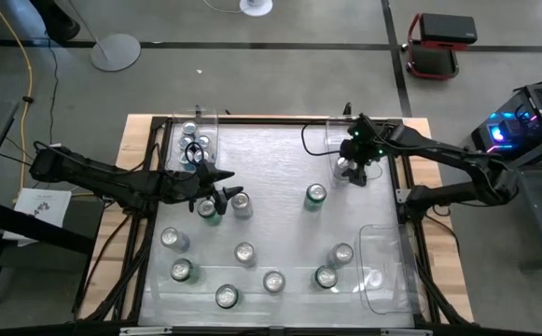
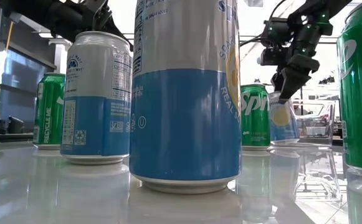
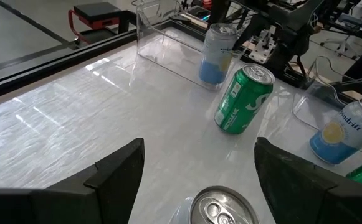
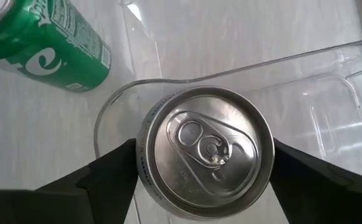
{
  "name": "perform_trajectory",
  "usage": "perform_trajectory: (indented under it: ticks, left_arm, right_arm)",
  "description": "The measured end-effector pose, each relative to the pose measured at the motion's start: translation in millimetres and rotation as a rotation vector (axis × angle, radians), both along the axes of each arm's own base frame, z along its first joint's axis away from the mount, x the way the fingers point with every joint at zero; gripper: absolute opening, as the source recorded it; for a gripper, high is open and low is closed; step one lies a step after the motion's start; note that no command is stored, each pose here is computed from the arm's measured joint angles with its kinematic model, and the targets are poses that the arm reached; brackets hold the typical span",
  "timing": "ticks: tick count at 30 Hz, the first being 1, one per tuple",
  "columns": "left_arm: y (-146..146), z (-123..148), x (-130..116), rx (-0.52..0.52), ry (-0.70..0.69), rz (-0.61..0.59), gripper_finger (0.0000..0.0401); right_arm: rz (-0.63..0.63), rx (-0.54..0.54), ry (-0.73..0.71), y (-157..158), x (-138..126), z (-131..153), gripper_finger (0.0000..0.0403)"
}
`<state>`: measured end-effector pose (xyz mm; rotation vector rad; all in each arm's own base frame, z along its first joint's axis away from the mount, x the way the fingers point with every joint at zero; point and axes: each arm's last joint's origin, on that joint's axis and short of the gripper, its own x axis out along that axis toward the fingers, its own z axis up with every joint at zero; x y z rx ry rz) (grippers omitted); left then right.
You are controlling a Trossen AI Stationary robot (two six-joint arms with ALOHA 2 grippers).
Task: Sort soda cans
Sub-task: Put the blue-white soda can into the top right transparent bin
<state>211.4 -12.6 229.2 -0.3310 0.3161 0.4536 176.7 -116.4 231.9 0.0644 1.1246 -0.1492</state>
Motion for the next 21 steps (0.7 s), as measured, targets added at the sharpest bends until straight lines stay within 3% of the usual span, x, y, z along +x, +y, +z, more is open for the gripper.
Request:
perform_trajectory:
  ticks: [9, 15, 21]
  left_arm:
    - [0.0, 0.0, 0.0, -0.001, 0.000, 0.000, 0.0279]
    - [0.0, -0.1, 0.0, -0.002, 0.000, 0.000, 0.0279]
    - [-0.1, -0.1, 0.0, 0.005, 0.003, -0.003, 0.0279]
  right_arm:
    - [-0.011, -0.026, 0.003, 7.5, 8.0, 26.7, 0.0327]
    - [-0.069, -0.121, -0.005, 14.7, 14.1, 57.5, 0.0328]
    - [-0.031, -0.095, -0.121, 53.3, 18.9, 76.6, 0.0329]
